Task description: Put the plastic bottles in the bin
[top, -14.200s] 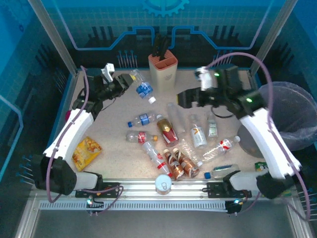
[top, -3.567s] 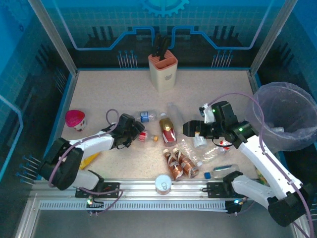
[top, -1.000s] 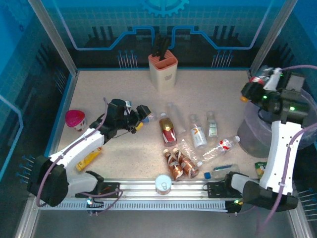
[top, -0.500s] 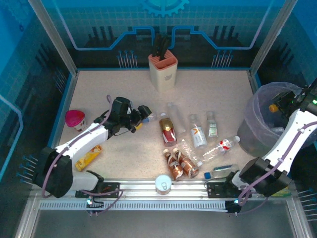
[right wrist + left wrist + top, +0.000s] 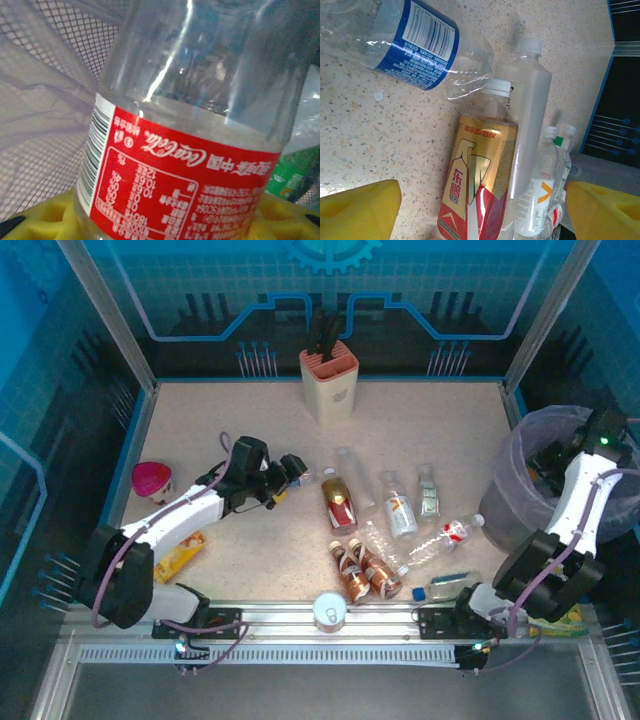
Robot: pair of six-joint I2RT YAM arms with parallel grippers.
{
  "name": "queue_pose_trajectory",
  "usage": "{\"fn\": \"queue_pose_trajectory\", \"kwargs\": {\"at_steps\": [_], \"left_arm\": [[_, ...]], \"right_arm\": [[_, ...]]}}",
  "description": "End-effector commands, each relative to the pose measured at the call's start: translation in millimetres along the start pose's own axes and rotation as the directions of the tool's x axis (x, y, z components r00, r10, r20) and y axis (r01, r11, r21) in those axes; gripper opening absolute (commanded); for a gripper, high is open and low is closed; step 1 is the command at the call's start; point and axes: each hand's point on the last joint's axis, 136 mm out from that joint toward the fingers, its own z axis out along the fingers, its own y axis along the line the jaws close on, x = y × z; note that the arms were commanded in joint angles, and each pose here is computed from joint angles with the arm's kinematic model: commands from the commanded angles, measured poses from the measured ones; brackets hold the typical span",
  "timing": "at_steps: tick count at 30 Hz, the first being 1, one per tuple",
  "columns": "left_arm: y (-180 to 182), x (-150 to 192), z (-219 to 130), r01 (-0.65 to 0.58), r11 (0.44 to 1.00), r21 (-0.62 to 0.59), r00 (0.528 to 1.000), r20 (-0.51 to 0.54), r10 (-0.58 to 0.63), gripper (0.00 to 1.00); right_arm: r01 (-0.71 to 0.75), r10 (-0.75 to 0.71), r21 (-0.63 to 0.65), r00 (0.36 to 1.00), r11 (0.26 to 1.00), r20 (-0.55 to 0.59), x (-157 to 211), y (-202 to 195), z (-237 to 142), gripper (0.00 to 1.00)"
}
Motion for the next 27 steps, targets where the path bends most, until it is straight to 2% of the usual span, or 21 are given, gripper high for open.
{"fn": "queue_pose_trajectory", "kwargs": {"at_steps": [1,2,5,9,20,27], "left_arm": [[-7.7,-11.6,0.8,-0.017,1.000,0.013,0.999,0.039,0.016,0.89],[-6.0,-13.1,1.1,-0.013,1.000,0.009,0.999,0.048,0.012,0.89],[-1.2,-17.3,2.3,0.004,1.000,0.003,0.998,0.066,-0.004,0.92],[3.7,-20.7,4.8,0.024,1.000,-0.004,0.997,0.072,-0.023,0.94],[26.4,-30.1,14.9,0.219,0.976,-0.021,0.970,0.117,-0.215,0.98],[38.0,-37.6,21.3,0.332,0.943,-0.038,0.933,0.161,-0.322,0.98]], "right_arm": [[-0.006,0.006,0.005,1.000,1.000,0.020,-6.8,2.7,11.4,0.49],[-0.009,0.009,0.008,1.000,1.000,0.016,-6.2,2.3,13.3,0.62],[-0.010,0.010,0.010,1.000,1.000,0.019,-6.1,1.6,12.2,0.83],[0.004,-0.004,0.012,0.999,1.000,0.038,-9.2,1.6,-1.0,0.98],[0.045,-0.040,-0.039,0.990,0.998,0.133,-10.3,3.5,-73.5,1.00],[0.084,-0.062,-0.124,0.983,0.989,0.174,9.1,15.7,-110.5,1.00]]}}
